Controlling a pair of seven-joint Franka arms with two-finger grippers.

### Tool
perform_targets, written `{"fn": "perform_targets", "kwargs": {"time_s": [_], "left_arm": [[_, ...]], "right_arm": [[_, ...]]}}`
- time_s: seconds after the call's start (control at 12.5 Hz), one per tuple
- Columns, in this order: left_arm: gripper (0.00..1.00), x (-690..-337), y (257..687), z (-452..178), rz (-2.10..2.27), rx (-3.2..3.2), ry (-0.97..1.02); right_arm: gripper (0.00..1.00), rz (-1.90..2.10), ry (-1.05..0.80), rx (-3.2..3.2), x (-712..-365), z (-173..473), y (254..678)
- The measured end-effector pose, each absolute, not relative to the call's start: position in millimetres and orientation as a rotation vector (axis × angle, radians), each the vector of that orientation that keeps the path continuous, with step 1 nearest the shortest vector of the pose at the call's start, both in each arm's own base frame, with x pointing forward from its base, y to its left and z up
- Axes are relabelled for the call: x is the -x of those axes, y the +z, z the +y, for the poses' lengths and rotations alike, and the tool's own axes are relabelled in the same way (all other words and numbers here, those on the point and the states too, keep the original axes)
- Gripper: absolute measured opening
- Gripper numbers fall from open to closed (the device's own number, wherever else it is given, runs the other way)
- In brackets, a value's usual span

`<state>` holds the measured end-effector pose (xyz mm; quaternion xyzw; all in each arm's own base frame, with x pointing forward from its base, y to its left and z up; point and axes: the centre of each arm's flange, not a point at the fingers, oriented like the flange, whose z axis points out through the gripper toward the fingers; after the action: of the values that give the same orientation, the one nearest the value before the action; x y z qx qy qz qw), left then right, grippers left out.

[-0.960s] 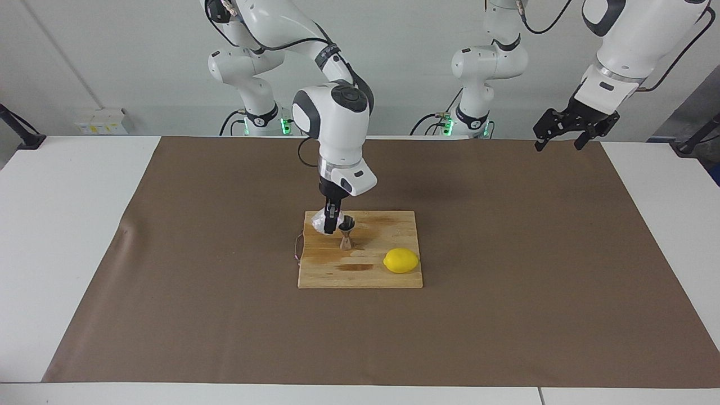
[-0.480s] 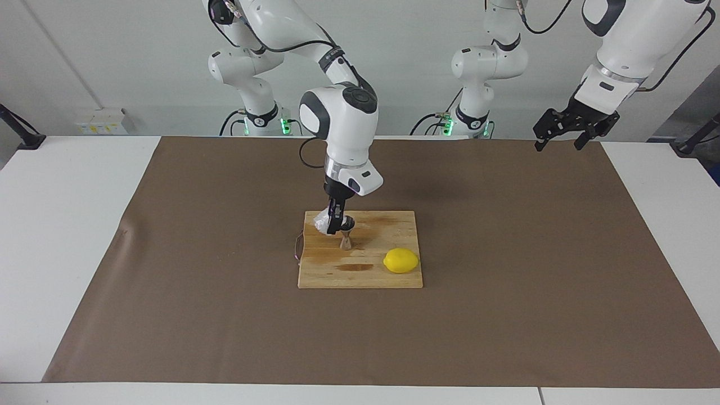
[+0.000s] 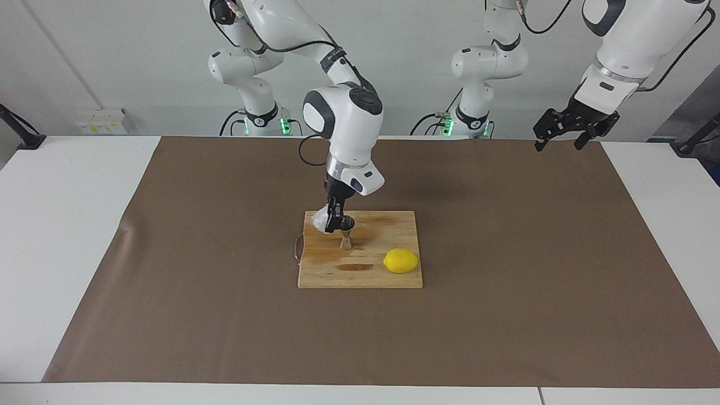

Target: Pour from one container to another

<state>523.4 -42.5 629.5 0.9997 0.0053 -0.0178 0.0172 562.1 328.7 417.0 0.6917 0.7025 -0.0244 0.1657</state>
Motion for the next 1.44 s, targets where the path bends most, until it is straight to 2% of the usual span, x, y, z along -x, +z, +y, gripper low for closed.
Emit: {"fn": "perform_targets", "kwargs": {"time_s": [1.44], "left_arm": [[1.0, -523.4, 629.5, -42.4, 0.016, -3.107, -0.056]], "right_arm": [[0.51, 1.917, -0.051, -2.026, -566.2, 324.6, 421.4]]}}
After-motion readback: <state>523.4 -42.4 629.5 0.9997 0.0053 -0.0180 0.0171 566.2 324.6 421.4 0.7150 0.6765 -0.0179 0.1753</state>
